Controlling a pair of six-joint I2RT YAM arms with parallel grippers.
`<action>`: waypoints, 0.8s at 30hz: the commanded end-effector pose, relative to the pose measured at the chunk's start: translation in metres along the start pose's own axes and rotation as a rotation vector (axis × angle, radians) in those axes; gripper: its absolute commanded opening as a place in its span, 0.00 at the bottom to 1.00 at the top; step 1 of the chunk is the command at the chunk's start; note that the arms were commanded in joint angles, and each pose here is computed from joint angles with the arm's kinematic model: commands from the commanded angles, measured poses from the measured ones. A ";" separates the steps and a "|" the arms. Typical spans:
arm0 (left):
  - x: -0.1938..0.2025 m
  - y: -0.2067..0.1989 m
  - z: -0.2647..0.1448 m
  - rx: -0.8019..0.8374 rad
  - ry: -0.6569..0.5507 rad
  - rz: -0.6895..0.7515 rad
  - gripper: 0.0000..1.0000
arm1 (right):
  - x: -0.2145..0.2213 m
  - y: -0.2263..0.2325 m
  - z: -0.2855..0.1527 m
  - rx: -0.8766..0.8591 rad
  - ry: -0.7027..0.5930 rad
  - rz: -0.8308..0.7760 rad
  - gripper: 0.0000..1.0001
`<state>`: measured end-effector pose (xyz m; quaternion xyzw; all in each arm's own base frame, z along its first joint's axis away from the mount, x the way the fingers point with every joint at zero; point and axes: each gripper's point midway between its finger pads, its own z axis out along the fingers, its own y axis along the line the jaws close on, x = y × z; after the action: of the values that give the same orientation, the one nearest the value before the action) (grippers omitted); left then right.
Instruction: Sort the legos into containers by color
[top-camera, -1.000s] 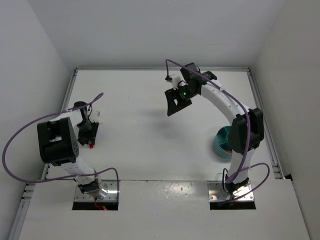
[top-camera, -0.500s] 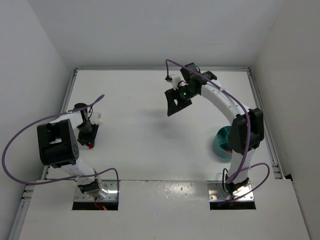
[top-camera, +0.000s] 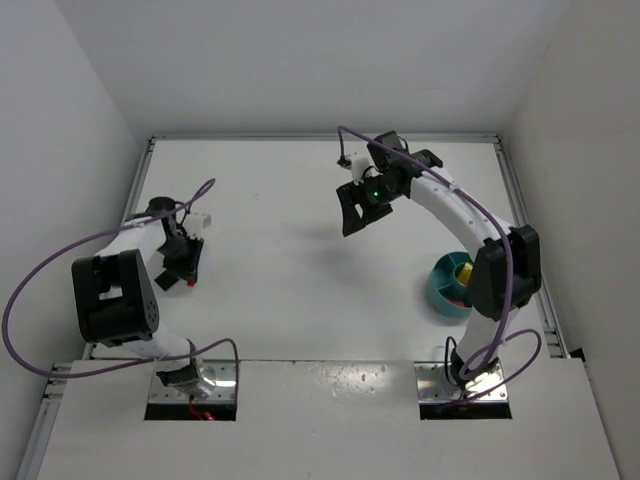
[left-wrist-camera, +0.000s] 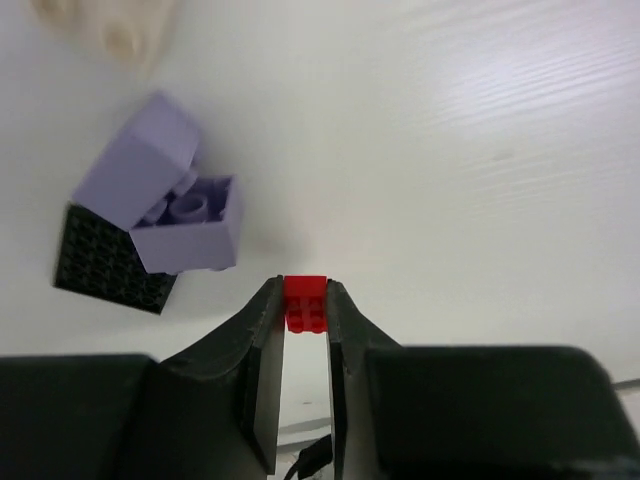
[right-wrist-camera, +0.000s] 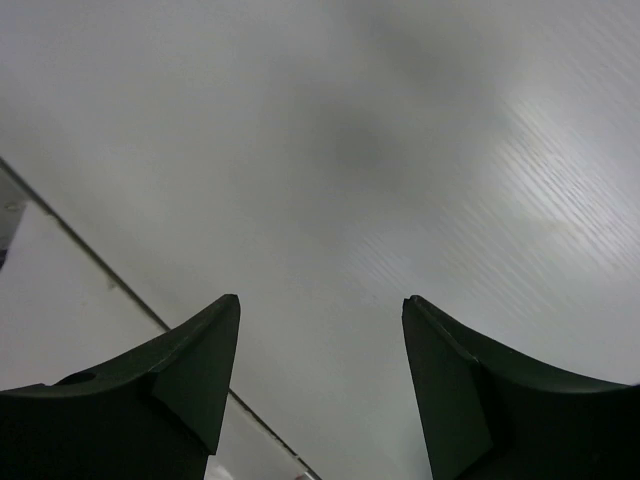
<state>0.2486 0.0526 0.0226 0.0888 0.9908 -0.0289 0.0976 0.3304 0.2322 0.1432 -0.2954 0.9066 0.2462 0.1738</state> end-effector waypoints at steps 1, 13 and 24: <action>-0.065 -0.038 -0.051 0.120 -0.262 0.133 0.04 | -0.021 -0.022 -0.047 0.191 -0.157 -0.040 0.66; -0.138 -0.284 -0.110 0.478 -0.577 0.575 0.00 | 0.012 -0.137 -0.175 0.717 -0.275 0.235 0.73; -0.147 -0.471 -0.132 0.867 -0.580 0.595 0.00 | 0.069 -0.194 -0.245 0.861 -0.363 0.497 0.88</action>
<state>0.2835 -0.3885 0.1665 0.4105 0.7822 -0.3546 0.3063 0.3609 -0.0558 0.2189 0.0405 0.9399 -0.0685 0.3321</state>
